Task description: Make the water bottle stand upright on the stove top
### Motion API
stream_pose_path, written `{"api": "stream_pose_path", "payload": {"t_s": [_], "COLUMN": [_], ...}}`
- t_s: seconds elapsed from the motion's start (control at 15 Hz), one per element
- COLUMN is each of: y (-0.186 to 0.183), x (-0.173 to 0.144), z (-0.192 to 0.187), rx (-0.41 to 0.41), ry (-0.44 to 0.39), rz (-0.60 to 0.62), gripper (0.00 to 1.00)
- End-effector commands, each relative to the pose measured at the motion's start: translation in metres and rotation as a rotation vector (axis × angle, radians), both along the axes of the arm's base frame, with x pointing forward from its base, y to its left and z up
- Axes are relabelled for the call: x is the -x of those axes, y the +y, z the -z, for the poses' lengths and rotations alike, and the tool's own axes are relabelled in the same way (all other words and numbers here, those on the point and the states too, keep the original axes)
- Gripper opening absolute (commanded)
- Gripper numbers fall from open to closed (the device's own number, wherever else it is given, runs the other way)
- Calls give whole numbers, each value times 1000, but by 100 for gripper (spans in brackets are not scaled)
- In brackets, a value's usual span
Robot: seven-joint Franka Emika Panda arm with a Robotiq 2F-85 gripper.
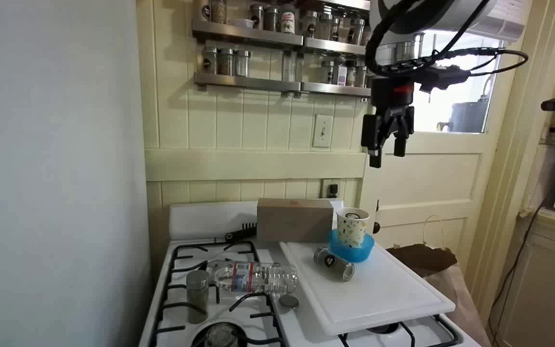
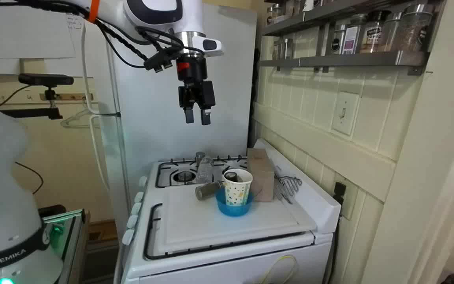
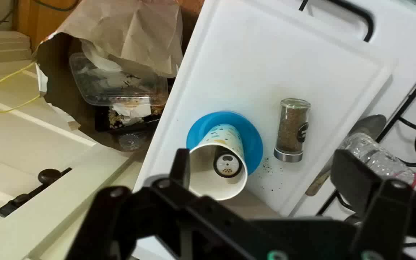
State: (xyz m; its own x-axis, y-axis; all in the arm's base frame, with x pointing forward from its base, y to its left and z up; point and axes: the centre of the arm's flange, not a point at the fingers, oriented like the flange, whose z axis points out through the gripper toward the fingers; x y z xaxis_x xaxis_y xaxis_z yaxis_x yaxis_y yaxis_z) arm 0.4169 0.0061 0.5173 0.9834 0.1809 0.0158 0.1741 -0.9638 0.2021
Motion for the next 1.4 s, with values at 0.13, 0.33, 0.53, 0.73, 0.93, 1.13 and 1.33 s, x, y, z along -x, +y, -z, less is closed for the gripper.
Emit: {"api": "stream_pose_path", "payload": {"t_s": [0.13,0.33,0.53,0.73,0.93,1.13,1.33], "y": [0,9,51,90,121,153,153], "x": [0,-1,0,-6,-22,-40,-28], "z": [0,7,41,72,89,112,115], "rx": [0,-17,-117,-168,-176,-164,-151], "ry": [0,6,56,86,134,186,189], "rz": [0,-49,-217,-367,-525,-686,-685], "gripper": [100,100,100,100,100,100,100]}}
